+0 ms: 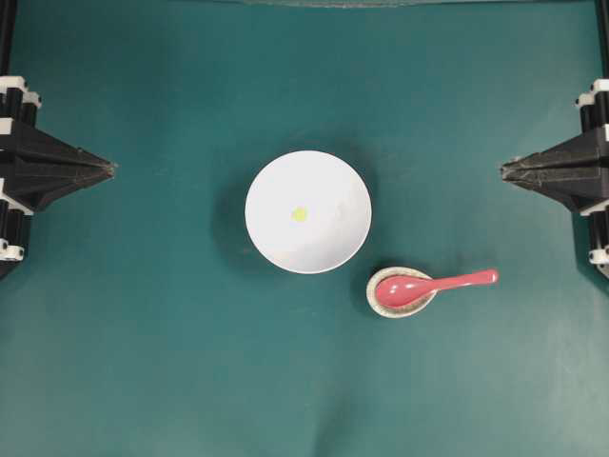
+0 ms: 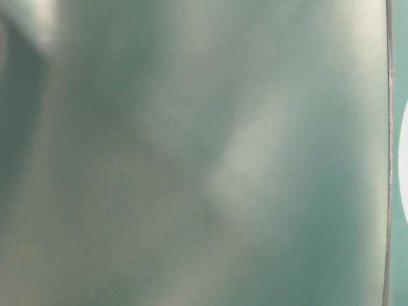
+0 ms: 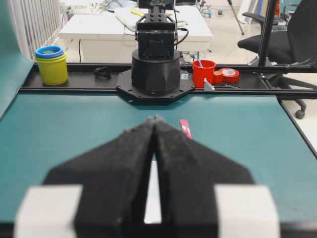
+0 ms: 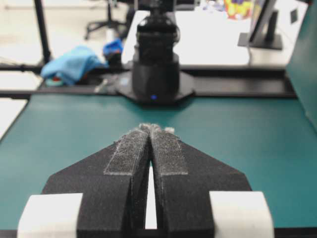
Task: Scoop the yellow hexagonal prism block from the bowl with a spoon using the right arm.
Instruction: 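Move the right gripper toward the red spoon handle in the dish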
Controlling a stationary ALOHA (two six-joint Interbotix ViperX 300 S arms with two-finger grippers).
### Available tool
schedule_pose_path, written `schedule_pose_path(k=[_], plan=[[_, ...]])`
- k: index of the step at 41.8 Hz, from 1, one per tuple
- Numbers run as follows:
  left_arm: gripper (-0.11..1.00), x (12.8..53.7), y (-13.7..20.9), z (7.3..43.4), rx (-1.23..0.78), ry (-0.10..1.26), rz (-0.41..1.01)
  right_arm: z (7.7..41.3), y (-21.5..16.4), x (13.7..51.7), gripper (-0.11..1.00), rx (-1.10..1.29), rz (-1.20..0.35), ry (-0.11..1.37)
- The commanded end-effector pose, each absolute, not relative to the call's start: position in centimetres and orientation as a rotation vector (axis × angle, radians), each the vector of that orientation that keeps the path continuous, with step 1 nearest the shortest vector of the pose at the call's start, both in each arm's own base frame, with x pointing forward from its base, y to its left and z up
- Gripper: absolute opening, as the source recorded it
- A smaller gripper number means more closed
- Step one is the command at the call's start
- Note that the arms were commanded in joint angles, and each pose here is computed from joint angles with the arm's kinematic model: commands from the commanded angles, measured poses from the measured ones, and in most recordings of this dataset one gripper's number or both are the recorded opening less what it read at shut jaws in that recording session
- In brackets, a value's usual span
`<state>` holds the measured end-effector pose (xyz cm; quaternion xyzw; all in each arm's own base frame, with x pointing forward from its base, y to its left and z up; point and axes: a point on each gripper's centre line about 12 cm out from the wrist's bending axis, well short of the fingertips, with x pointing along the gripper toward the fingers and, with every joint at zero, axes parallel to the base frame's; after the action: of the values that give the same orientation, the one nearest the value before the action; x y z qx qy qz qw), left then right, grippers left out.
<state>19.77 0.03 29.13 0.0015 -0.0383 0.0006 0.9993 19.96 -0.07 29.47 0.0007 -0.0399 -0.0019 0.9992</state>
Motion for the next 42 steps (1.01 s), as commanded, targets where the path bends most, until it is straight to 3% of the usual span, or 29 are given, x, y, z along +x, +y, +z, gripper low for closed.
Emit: schedule_pose_path(k=[1,11,18,23,42], plan=[[0.0,19.9,0.0,30.0,0.014,-0.097,-0.001,30.0,-0.1,20.1,-0.01,0.003,-0.003,-0.095],[0.0,19.9,0.0,30.2,0.021,-0.107,-0.001,28.6,0.5,20.9,0.09,0.022,0.025,-0.04],[0.0,19.9,0.0,30.2,0.023,-0.104,-0.002,26.8,1.3,21.9,0.39,0.025,0.057,0.021],[0.0,19.9,0.0,30.1,0.021,-0.097,-0.001,25.6,1.8,22.7,0.53,0.025,0.079,0.053],[0.0,19.9,0.0,30.0,0.029,-0.084,-0.001,18.0,3.3,23.8,0.54,0.091,0.091,0.116]])
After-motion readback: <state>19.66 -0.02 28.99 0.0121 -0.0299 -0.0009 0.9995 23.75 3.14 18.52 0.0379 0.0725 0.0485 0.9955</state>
